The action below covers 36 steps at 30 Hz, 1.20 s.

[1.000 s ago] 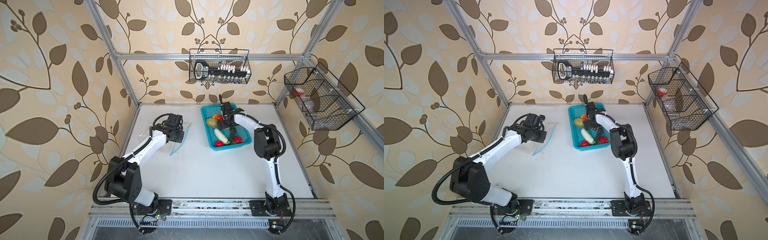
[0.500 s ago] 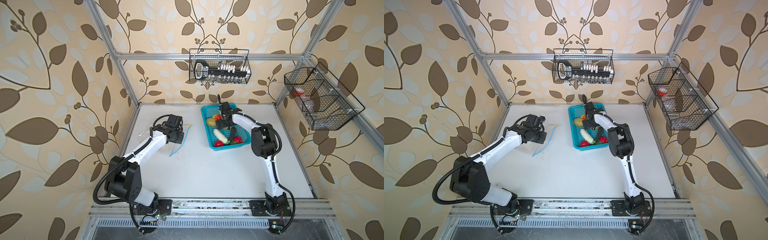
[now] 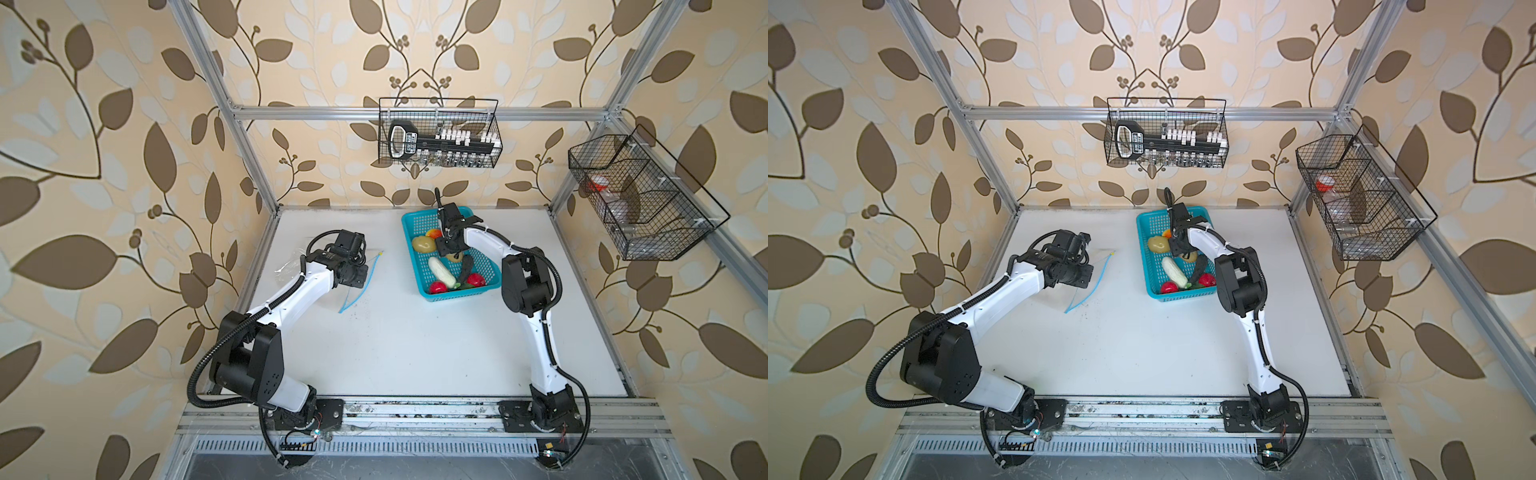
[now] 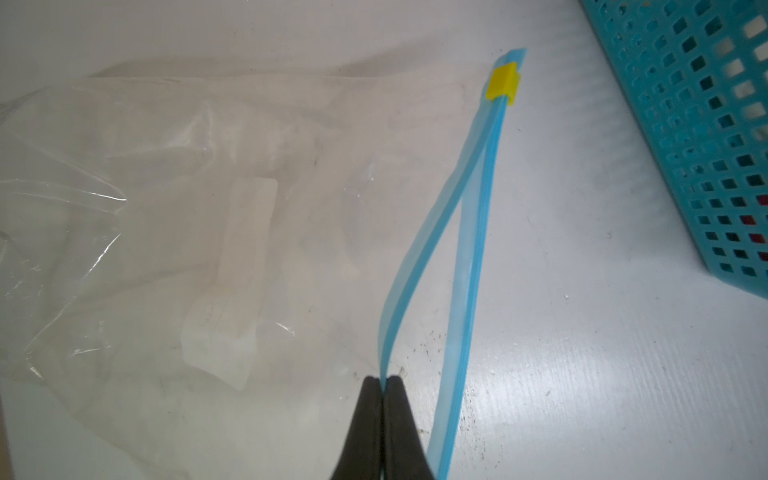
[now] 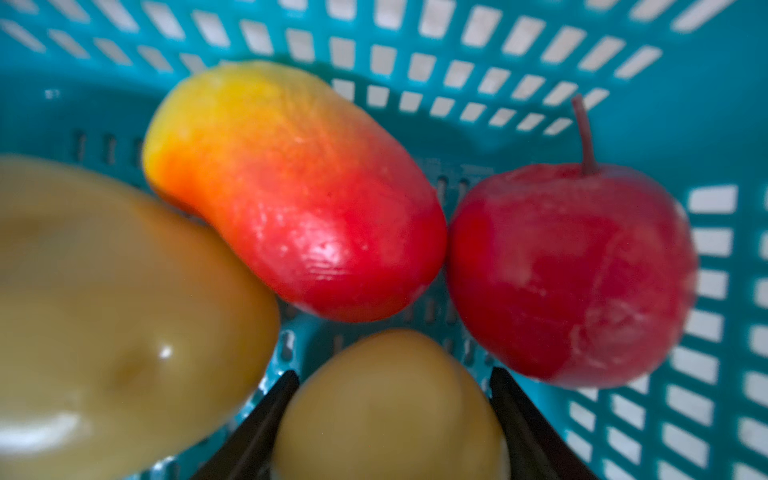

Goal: Place the food in the zip-top bag and seal the zipper
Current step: 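Lift the yellow potato out of the teal basket with the right gripper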

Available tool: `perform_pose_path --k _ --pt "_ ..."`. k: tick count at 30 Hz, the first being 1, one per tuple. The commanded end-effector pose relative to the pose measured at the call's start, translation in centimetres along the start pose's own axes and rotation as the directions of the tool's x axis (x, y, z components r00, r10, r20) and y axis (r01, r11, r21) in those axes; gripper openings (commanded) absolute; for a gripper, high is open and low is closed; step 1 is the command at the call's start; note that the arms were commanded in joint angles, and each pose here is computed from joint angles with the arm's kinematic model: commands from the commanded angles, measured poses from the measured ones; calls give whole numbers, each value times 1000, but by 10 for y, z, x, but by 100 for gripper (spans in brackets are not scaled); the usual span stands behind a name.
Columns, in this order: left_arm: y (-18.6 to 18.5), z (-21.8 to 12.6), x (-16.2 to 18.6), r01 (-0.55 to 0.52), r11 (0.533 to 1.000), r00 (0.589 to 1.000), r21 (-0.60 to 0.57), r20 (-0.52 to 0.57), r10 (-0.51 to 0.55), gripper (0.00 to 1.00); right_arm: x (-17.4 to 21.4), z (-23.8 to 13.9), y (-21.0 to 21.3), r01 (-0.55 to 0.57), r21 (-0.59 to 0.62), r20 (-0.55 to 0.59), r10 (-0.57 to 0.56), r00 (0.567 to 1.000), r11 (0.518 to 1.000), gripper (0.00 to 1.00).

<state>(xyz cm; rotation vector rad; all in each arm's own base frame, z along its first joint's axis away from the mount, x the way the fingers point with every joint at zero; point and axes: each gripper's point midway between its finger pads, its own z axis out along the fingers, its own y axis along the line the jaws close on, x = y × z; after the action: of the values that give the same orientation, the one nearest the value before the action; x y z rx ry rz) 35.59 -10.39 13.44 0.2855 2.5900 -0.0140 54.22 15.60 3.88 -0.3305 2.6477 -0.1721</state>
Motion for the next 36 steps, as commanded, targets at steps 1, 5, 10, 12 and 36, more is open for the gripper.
perform_pose_path --k 1,5,10,12,36 --pt "9 2 -2 17 999 1000 -37 13 -16 0 0 -15 1 -16 -33 -1 16 1000 999 47" --pt "12 2 -2 15 999 1000 -51 15 -14 0 -2 -29 -2 -53 -66 19 54 998 996 41" --pt "11 2 1 13 999 1000 -45 14 -12 0 -2 -40 -9 -127 -113 28 131 991 986 39" --pt "11 2 2 16 999 1000 -43 12 -16 0 -1 -43 -12 -164 -133 25 169 985 977 39" --pt "4 -5 1 23 1000 999 3 28 -23 0 7 -133 -5 -419 -409 165 517 840 811 31"
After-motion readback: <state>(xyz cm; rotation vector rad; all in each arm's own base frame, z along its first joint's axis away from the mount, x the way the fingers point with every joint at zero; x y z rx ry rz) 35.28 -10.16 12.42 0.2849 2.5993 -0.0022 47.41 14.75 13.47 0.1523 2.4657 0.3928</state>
